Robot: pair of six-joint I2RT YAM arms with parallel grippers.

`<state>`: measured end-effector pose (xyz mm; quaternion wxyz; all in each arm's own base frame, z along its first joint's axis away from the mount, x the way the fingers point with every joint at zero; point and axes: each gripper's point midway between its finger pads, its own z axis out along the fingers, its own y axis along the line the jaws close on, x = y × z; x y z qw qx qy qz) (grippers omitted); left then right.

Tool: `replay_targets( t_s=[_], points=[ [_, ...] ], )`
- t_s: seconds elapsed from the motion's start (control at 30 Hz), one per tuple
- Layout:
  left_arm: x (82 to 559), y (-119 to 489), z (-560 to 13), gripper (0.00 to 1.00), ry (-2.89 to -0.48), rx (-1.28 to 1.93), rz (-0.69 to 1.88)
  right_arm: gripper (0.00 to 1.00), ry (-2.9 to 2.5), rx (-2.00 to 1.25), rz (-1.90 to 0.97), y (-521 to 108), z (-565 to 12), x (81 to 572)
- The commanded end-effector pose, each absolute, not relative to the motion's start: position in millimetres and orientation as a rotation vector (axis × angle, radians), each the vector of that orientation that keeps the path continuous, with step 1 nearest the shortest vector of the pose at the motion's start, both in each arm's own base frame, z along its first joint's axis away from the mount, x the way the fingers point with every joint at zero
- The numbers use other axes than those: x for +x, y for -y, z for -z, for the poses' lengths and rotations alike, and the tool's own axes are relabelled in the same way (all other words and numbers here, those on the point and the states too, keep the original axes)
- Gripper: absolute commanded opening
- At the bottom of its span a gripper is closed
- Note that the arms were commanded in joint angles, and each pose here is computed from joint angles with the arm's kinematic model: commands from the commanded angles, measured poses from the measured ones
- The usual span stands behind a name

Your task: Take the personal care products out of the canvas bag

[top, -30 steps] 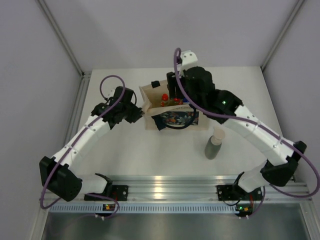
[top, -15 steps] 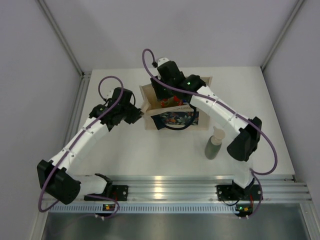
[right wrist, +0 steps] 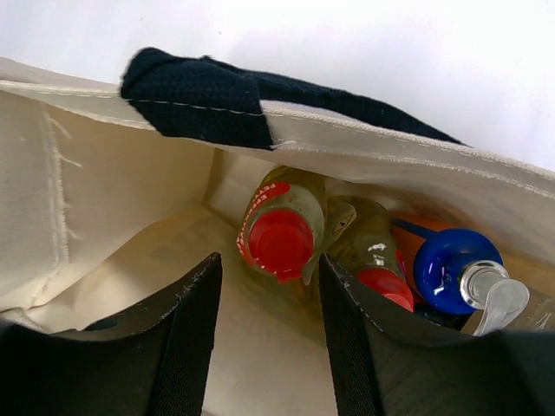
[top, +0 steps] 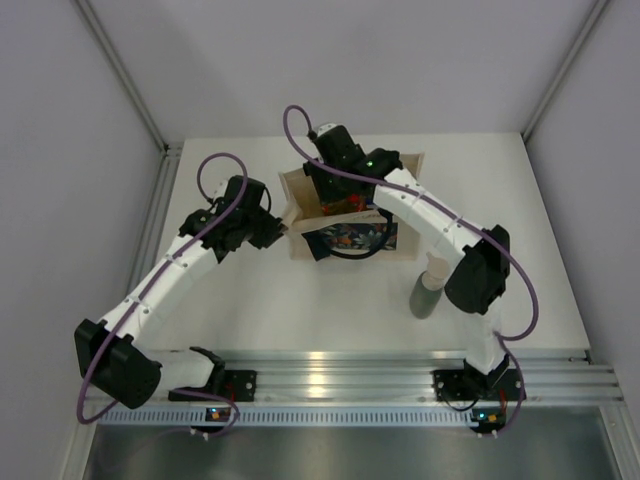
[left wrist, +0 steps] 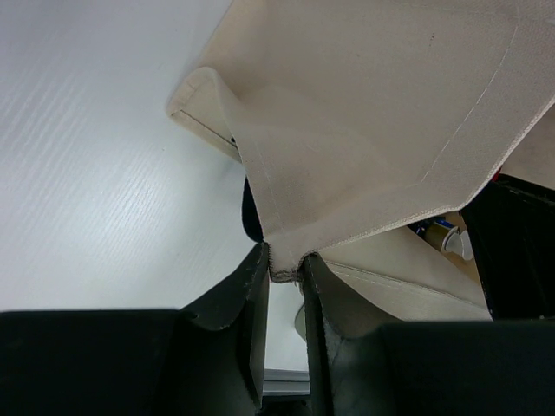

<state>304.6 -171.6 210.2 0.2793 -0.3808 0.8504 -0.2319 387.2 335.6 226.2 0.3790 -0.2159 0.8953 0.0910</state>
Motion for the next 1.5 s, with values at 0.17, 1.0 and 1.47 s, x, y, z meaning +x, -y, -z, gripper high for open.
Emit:
replay_targets(
  t_s=[0.17,1.0,1.47],
  points=[
    [305.0,172.0,-215.6,0.00,-2.260,-1.016,0.646,0.46,-2.306,-0.543,-0.192,-329.1,-214.6,404.4],
    [305.6,174.9,-210.3,0.00,-2.286,-1.002,0.640,0.20,-2.309,-0.557,-0.200,-333.9,-210.8,406.1],
    [306.8,174.6,-210.3,0.00,-2.284,-1.004,0.635,0.00,-2.166,-0.501,-0.267,-332.8,-282.0,405.5]
  ],
)
